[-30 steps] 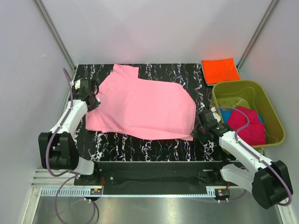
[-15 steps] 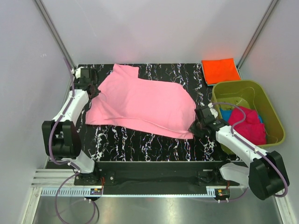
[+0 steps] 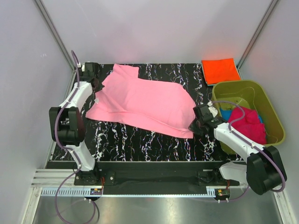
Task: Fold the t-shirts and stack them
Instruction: Fold the tshirt
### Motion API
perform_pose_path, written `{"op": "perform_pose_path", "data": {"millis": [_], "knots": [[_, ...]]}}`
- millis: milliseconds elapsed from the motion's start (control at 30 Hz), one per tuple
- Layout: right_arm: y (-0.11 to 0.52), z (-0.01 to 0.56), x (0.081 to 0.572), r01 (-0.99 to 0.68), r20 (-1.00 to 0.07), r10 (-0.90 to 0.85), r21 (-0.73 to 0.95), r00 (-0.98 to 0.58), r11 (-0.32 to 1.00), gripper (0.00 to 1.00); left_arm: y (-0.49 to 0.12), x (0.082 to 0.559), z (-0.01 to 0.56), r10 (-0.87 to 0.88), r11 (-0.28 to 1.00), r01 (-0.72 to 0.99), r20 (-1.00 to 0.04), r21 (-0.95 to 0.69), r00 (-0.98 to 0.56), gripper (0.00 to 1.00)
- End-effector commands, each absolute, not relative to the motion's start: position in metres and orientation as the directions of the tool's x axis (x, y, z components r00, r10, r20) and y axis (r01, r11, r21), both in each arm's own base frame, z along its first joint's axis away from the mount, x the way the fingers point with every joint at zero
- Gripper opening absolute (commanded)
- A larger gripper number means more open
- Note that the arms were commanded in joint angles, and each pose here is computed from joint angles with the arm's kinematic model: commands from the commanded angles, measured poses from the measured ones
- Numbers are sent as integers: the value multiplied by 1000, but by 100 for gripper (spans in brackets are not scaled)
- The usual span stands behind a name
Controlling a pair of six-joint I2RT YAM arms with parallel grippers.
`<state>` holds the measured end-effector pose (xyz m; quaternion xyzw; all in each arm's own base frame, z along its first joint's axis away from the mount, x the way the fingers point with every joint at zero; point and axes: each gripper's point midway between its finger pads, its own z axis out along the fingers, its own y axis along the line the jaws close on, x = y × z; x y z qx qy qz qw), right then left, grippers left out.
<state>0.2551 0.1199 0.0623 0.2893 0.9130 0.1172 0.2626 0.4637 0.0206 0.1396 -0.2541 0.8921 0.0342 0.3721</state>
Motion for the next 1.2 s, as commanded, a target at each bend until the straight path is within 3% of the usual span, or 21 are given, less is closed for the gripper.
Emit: {"op": "perform_pose_path", "data": {"millis": [0, 267, 967, 1167], "knots": [[118, 75, 271, 462, -467, 589, 367, -660, 807, 0, 18, 487, 152, -398, 891, -427, -718, -154, -572, 0], [113, 82, 281, 464, -509, 583, 354, -633, 812, 0, 41, 480, 140, -367, 866, -498, -730, -42, -577, 0], [104, 65, 310, 482, -558, 505, 202, -659, 852, 0, 50, 498, 129, -354, 850, -527, -730, 11, -585, 0], [107, 81, 322, 458, -584, 487, 210, -650, 864, 19, 48, 497, 131, -373, 845, -535, -727, -8, -577, 1]]}}
